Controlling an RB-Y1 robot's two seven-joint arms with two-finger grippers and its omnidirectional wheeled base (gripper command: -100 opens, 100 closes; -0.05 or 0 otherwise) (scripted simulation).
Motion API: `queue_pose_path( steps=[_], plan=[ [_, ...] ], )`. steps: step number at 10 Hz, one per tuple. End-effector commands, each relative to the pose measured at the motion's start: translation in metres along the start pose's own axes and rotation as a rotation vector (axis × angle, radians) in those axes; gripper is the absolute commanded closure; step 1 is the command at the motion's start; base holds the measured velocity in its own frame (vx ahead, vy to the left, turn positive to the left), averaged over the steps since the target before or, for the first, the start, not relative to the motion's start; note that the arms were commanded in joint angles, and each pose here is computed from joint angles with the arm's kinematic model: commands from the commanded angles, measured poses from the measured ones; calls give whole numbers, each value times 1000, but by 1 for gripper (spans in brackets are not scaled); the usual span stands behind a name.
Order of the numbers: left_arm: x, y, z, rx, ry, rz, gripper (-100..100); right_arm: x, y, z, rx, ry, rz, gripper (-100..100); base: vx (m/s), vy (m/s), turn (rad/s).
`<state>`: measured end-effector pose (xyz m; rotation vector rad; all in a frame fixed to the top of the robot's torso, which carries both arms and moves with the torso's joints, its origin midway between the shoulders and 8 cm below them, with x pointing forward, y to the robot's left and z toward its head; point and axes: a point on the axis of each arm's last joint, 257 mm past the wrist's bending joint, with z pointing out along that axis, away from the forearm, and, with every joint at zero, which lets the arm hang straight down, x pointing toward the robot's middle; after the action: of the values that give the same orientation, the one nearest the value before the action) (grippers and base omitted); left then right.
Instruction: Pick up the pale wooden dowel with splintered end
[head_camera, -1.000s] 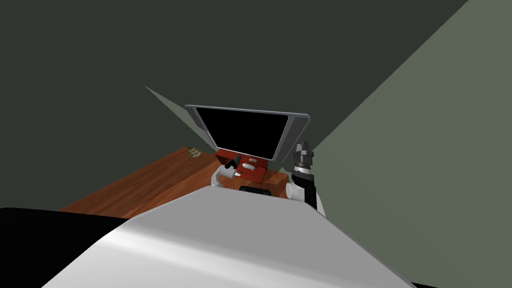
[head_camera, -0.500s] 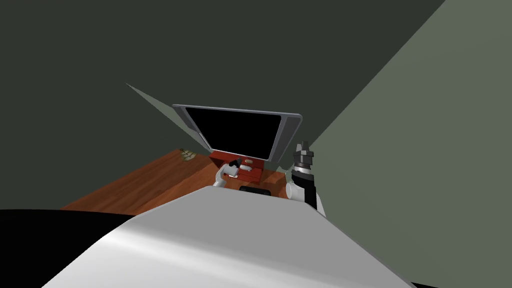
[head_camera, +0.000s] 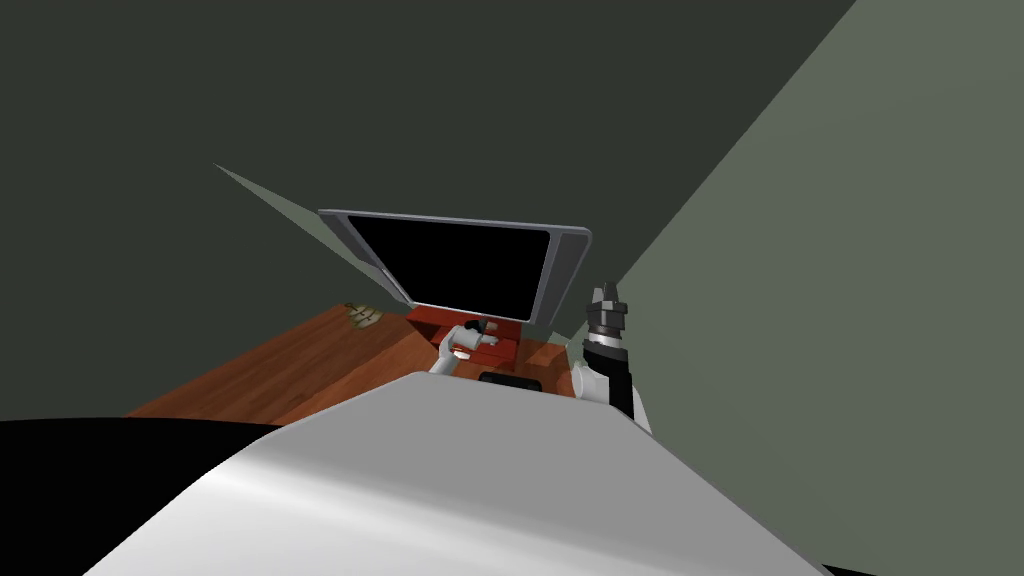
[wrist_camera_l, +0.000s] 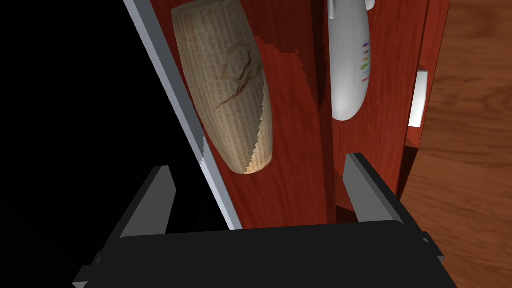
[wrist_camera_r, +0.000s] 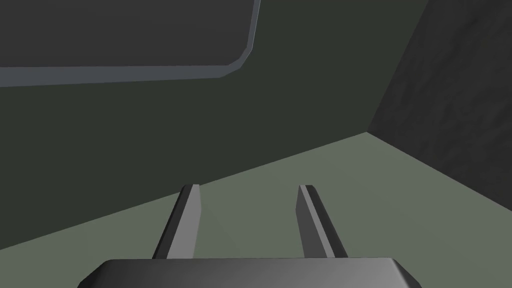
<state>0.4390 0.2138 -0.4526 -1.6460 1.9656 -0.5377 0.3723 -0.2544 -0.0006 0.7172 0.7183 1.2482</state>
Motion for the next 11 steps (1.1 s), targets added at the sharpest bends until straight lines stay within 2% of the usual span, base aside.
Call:
queue_pose_path(
  steps=[1,2,3,4,5,8,9,10,11],
  plan=[
    [15,4,2,-29,21,-17,-100,0,0,0,0,0,0,0,64,-51,-54],
    [26,3,3,-36,37,-29,-100,0,0,0,0,0,0,0,75,-43,-31],
    [20,4,5,-30,28,-21,-100,0,0,0,0,0,0,0,37,-19,-6],
    [21,4,5,-32,29,-23,0,0,0,0,0,0,0,0,7,-4,2],
    [21,9,11,-30,29,-24,-100,0,0,0,0,0,0,0,31,-6,-8],
    [20,16,19,-29,29,-25,-100,0,0,0,0,0,0,0,42,-3,-2],
    [22,15,17,-32,31,-26,-100,0,0,0,0,0,0,0,9,-3,1],
    [21,16,17,-31,31,-26,100,0,0,0,0,0,0,0,0,0,0],
    [22,15,17,-31,31,-26,100,0,0,0,0,0,0,0,-3,0,10]
  ],
)
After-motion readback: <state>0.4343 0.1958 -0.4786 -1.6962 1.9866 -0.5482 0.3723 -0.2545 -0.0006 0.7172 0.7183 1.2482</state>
